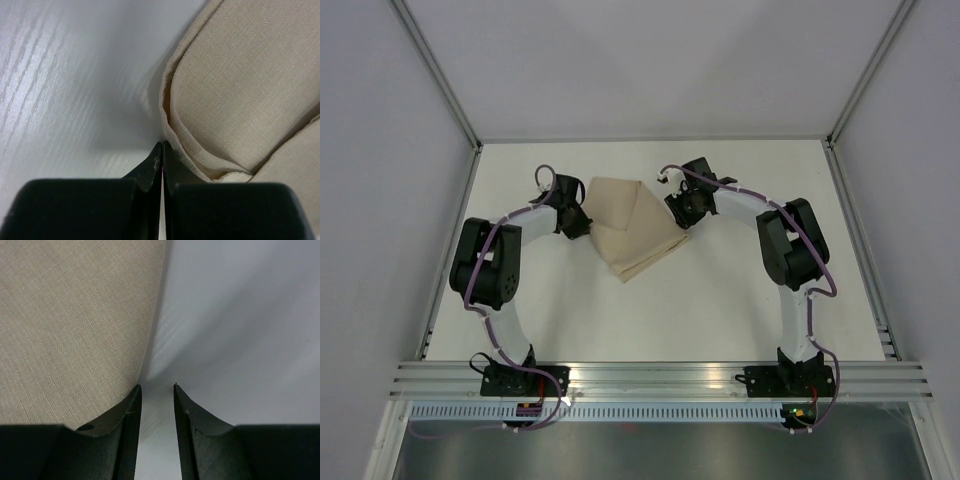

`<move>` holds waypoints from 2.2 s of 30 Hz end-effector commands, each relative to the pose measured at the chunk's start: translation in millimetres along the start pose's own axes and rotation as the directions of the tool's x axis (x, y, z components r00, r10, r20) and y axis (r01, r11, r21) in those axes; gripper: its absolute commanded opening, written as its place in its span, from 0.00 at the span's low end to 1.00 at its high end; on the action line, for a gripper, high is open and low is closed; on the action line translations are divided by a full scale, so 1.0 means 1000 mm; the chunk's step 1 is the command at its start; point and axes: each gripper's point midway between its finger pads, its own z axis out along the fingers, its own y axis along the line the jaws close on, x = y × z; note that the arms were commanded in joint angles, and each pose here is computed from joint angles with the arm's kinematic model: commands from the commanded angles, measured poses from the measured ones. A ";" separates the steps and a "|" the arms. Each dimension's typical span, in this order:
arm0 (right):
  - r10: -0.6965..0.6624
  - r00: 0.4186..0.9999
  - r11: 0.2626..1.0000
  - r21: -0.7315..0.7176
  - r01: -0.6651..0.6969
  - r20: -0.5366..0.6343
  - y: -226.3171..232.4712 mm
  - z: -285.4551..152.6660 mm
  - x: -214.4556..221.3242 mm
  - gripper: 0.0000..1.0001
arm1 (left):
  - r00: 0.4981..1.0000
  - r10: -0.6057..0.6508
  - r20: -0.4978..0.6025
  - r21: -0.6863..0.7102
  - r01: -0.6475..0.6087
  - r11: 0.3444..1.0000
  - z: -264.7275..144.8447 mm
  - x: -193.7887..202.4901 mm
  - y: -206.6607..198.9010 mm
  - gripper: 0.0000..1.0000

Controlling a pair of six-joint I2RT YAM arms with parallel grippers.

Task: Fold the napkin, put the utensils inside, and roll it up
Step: Fold the napkin, then roll the napkin with the utensil

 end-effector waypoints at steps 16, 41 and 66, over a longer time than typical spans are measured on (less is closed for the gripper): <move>-0.137 0.987 0.981 -0.149 0.124 -0.081 0.081 -0.056 0.052 0.38 | 0.942 0.306 -0.136 0.144 -0.287 0.947 0.027 0.010 -0.064 0.02; -0.287 0.947 0.958 0.047 0.283 0.143 0.068 -0.131 -0.007 0.63 | 0.927 0.241 0.287 0.379 -0.341 0.860 -0.148 -0.094 -0.100 0.53; -0.663 0.739 0.746 0.020 0.665 0.120 0.192 -0.041 0.014 0.65 | 0.783 0.115 0.612 0.501 -0.495 0.710 -0.347 -0.094 -0.097 0.68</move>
